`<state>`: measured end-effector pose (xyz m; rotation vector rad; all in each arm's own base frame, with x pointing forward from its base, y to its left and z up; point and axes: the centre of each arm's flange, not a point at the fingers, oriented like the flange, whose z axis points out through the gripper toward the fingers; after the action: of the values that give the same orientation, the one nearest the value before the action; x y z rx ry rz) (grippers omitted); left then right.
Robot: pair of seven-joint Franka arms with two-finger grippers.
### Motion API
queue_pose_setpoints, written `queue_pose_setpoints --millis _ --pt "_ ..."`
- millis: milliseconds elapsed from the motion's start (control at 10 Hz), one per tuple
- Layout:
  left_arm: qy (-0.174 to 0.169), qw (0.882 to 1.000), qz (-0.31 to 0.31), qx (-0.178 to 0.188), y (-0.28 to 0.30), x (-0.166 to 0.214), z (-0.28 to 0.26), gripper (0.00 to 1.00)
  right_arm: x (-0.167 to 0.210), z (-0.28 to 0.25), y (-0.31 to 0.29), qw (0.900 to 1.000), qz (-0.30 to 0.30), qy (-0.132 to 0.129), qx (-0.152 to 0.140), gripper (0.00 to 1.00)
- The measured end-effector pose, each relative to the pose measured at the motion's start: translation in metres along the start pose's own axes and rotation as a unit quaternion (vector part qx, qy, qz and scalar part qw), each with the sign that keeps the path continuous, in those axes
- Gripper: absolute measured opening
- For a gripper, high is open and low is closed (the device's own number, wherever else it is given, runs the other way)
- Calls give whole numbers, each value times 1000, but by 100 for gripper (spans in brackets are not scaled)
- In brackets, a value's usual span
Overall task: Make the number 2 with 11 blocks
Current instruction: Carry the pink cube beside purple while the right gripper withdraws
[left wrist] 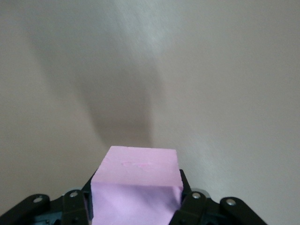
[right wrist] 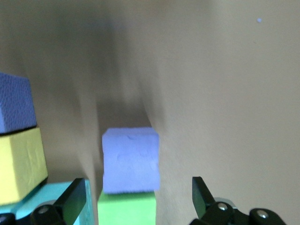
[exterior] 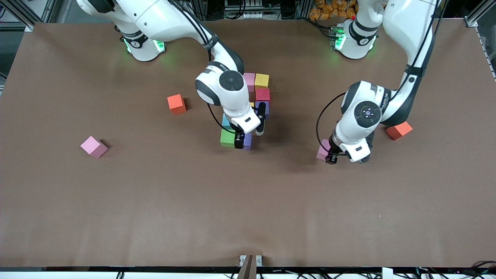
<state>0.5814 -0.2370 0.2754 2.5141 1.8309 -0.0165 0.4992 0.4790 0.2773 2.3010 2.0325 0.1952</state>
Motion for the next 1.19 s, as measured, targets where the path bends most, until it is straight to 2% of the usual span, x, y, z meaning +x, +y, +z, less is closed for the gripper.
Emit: queue_pose_setpoints --millis 199,398,597,697,896,1095,1195 --pt "-26 999 -29 1 16 -25 -3 64 -37 -51 35 999 43 -17 -1 100" --pt "-35 997 -64 3 39 -46 -1 64 -97 -113 87 993 119 -5 -9 100" --pt "-40 995 -91 8 50 -89 16 64 -167 -175 132 982 183 2 -39 100" --pt "-42 994 -103 11 52 -117 27 64 -198 -205 146 975 215 14 -53 100" --pt "-45 991 -121 17 52 -164 47 64 -266 -245 172 954 292 40 -54 100" --pt "-46 991 -128 20 49 -193 57 64 -329 -264 184 934 354 29 -45 100" --pt "-45 990 -128 24 46 -205 65 64 -352 -274 183 915 401 18 -33 100"
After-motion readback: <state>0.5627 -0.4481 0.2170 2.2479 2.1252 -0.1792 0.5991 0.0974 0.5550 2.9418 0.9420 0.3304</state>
